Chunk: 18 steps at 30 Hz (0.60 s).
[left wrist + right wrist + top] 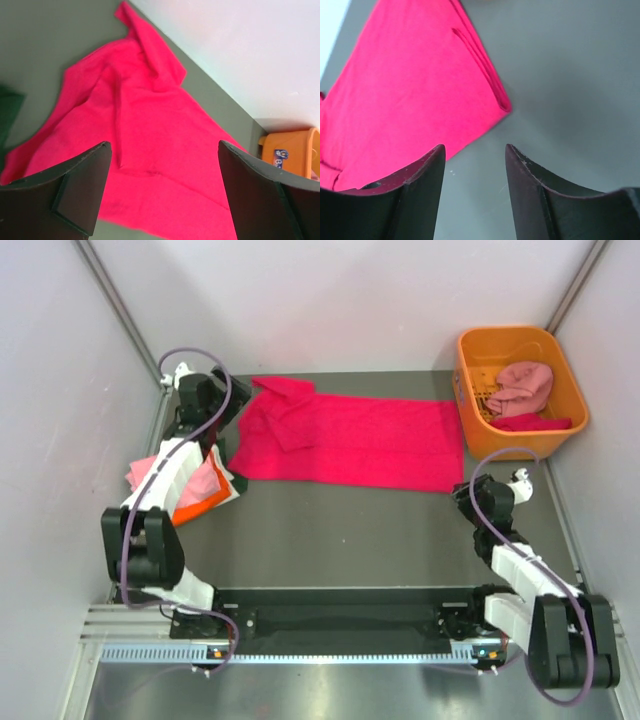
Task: Fold and stack the t-shirts
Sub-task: Fold the tshirt
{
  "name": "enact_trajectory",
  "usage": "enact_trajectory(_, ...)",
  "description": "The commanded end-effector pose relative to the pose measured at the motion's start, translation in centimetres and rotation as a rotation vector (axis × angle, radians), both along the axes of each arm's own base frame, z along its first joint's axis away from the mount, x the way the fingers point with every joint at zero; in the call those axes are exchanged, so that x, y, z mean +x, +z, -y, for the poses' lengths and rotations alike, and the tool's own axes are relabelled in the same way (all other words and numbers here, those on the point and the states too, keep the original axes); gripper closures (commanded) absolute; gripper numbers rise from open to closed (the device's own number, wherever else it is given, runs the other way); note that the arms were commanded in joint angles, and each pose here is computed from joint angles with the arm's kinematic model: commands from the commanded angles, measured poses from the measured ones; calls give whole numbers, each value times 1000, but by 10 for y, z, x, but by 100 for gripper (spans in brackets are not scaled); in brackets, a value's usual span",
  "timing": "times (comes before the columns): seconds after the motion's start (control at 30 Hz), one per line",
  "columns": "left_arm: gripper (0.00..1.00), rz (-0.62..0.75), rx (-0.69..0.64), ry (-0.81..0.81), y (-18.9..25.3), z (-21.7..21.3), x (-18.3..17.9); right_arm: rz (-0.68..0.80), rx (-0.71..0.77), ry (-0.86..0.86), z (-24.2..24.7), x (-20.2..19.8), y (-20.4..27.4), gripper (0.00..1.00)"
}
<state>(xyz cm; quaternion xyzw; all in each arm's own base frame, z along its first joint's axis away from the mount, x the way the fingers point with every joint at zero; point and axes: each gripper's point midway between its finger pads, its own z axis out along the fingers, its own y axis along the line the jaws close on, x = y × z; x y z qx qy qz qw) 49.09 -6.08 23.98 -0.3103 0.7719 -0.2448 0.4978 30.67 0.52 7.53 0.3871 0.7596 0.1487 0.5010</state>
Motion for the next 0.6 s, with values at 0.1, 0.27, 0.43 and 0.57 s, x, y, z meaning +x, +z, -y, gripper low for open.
enact_trajectory(0.1, 9, -21, 37, 129, -4, -26, -46, 31, 88, -43, -5, 25, -3, 48)
enact_trajectory(0.27, 10, -76, 46, 134, -21, -28, -70, 1, 123, -59, -8, 39, -16, 49)
enact_trajectory(0.43, 12, -105, 88, 124, -31, -30, -87, -13, 150, -83, -8, 51, -26, 51)
enact_trajectory(0.57, 12, -147, 122, 76, -47, -22, -105, -33, 118, -90, -4, 63, -29, 60)
